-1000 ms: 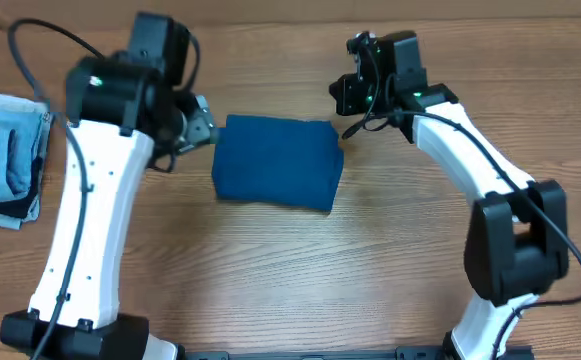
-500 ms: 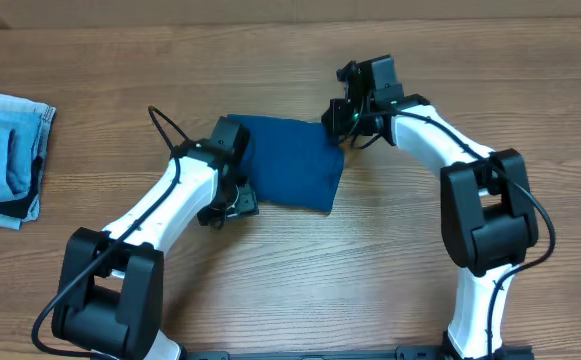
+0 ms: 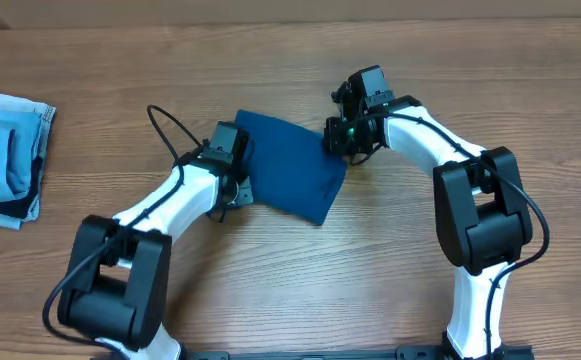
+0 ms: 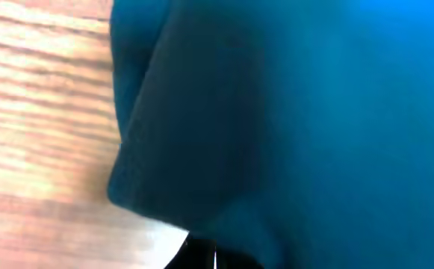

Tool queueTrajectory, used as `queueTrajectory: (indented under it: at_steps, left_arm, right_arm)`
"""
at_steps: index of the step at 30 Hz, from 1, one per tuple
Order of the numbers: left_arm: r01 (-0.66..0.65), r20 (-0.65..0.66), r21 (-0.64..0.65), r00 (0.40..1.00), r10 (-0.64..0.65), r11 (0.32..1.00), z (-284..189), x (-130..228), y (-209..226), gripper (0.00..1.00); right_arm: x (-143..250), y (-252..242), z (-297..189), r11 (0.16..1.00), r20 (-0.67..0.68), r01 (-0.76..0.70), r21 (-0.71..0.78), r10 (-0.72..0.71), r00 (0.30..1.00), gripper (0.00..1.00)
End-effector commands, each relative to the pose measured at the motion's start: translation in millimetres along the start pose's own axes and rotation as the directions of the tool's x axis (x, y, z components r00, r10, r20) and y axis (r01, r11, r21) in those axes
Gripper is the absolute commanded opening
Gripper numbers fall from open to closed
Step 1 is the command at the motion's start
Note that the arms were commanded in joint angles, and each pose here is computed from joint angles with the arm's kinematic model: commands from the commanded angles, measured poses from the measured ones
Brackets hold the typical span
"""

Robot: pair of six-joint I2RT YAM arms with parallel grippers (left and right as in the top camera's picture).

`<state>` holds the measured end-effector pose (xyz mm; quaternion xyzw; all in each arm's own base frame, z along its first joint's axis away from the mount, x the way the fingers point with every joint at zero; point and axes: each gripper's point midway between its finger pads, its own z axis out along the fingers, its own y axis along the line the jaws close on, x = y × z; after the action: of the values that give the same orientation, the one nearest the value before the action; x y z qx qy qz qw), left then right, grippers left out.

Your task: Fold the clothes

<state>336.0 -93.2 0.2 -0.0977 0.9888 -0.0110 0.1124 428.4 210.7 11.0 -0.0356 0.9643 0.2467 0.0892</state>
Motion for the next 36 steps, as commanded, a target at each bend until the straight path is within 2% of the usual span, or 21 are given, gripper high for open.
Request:
queueTrajectory:
  at_steps: [1,4,7,9,12,14,17,20,22,24,27,29,30,31,33,34,36]
  left_arm:
    - [0.034,-0.04,-0.017,0.999,-0.035,0.999,23.9,-3.7,19.8,0.04]
    - [0.092,0.023,0.076,0.995,-0.094,0.993,14.5,-39.9,14.9,0.04]
    - [0.121,0.092,0.179,0.986,-0.139,0.976,-13.8,-88.6,4.8,0.05]
    - [0.095,0.145,0.255,0.98,-0.135,0.962,-40.2,-120.9,-5.9,0.06]
    - [0.052,0.205,0.292,0.972,-0.115,0.955,-74.0,-149.9,-17.0,0.08]
    - [0.027,0.222,0.29,0.971,-0.095,0.957,-90.9,-158.7,-19.1,0.08]
    - [0.046,0.212,0.197,0.973,-0.088,0.979,-118.8,-163.6,-1.2,0.09]
    - [0.122,0.138,0.093,0.981,-0.134,0.988,-134.5,-149.3,27.5,0.19]
    - [0.23,0.06,0.03,0.971,-0.232,0.973,-129.3,-132.4,55.7,0.28]
    - [0.307,-0.039,0.077,0.952,-0.304,0.949,-116.2,-117.4,71.1,0.41]
    - [0.302,-0.176,0.335,0.951,-0.255,0.893,-87.7,-97.0,62.8,0.56]
    - [0.285,-0.23,0.5,0.954,-0.192,0.818,-71.7,-77.7,51.0,0.63]
    - [0.265,-0.242,0.588,0.959,-0.147,0.764,-64.6,-65.0,41.1,0.73]
    - [0.249,-0.243,0.619,0.963,-0.121,0.745,-59.8,-57.1,37.0,0.77]
    - [0.195,-0.231,0.655,0.972,-0.052,0.73,-51.1,-40.5,27.8,0.86]
    - [0.154,-0.219,0.668,0.976,-0.005,0.728,-47.4,-32.1,20.5,0.94]
    - [0.109,-0.2,0.666,0.979,0.036,0.738,-41.2,-26.7,11.0,1.0]
  right_arm:
    - [36.7,-6.3,2.8,0.998,-0.133,-0.047,0.045,0.053,0.99,0.04]
    - [62.1,6.9,2.4,0.998,-0.22,-0.042,0.052,0.053,0.974,0.04]
    - [74.7,36.8,-0.6,1.0,-0.256,-0.02,-0.018,0.015,0.967,0.04]
    - [85.9,65.8,-1.7,0.996,-0.282,-0.008,-0.085,-0.016,0.959,0.04]
    - [97.6,93.3,-3.9,0.995,-0.283,0.03,-0.098,-0.057,0.957,0.04]
    - [96.7,101.0,-7.2,0.994,-0.252,0.076,-0.081,-0.094,0.963,0.04]
    - [77.3,89.7,-20.5,0.988,-0.142,0.141,0.059,-0.132,0.981,0.04]
    - [56.4,74.3,-42.0,0.982,-0.059,0.129,0.134,-0.122,0.991,0.07]
    - [44.8,65.3,-55.7,0.985,-0.021,0.099,0.138,-0.097,0.995,0.25]
    - [35.8,54.8,-67.5,0.988,0.005,0.065,0.139,-0.067,0.998,0.45]
    - [33.2,49.2,-73.0,0.991,0.006,0.045,0.125,-0.046,0.999,0.54]
    - [33.5,47.8,-73.4,0.991,0.004,0.041,0.128,-0.042,0.999,0.58]
    - [33.8,47.8,-73.4,0.991,0.003,0.041,0.128,-0.042,0.999,0.62]
    - [33.7,47.7,-73.5,0.991,0.003,0.041,0.128,-0.042,0.999,0.69]
    - [33.7,47.7,-73.5,0.991,0.003,0.041,0.128,-0.042,0.999,0.75]
    - [34.4,47.5,-73.5,0.991,0.001,0.04,0.129,-0.04,0.999,0.81]
    - [37.3,46.3,-73.6,0.99,-0.011,0.037,0.133,-0.036,0.999,0.89]
